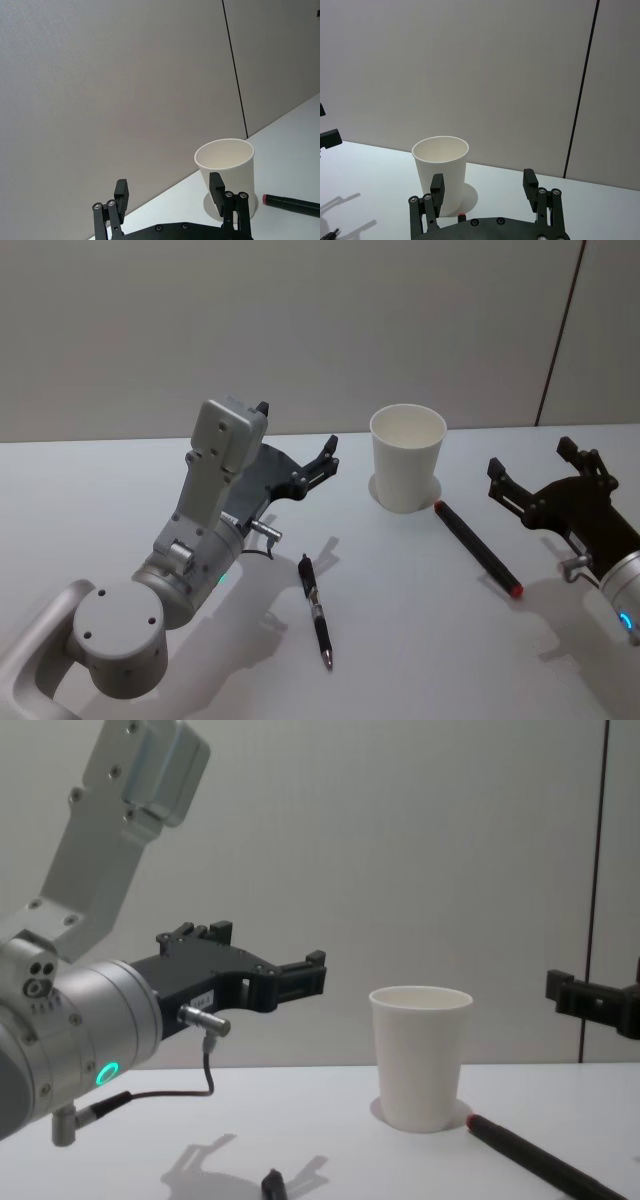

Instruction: Place the pen into the pen holder.

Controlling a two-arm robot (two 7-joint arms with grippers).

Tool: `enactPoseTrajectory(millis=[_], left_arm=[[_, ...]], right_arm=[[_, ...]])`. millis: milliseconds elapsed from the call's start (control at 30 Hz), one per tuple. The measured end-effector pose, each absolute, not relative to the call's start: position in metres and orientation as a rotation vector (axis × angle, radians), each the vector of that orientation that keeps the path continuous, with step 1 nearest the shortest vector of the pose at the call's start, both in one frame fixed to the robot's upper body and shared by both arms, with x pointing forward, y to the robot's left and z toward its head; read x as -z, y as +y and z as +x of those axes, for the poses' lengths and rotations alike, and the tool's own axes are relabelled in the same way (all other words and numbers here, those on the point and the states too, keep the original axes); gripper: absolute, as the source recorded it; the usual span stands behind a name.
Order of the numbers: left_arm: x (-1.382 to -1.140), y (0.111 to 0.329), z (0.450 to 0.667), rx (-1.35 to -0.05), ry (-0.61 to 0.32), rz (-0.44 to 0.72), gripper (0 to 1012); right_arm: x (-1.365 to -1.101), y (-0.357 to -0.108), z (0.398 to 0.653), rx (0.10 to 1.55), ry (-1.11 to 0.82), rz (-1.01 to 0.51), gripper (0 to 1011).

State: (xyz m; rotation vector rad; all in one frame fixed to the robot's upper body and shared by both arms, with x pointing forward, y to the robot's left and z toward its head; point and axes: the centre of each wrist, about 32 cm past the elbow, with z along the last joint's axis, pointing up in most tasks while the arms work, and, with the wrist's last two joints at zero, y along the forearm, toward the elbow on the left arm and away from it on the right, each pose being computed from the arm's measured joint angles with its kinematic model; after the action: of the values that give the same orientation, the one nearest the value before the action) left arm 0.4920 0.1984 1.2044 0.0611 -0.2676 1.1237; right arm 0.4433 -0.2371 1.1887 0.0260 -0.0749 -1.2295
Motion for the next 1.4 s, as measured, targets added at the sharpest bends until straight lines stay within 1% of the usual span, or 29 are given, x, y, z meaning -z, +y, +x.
enactPoseTrajectory(millis=[1400], left_arm=[[-1.2044, 0.1984, 0.492, -1.124, -0.268, 0.061, 1001]], right_arm=[[-1.1887, -0.2371, 0.4433, 1.23, -0.075, 0.026, 1000]])
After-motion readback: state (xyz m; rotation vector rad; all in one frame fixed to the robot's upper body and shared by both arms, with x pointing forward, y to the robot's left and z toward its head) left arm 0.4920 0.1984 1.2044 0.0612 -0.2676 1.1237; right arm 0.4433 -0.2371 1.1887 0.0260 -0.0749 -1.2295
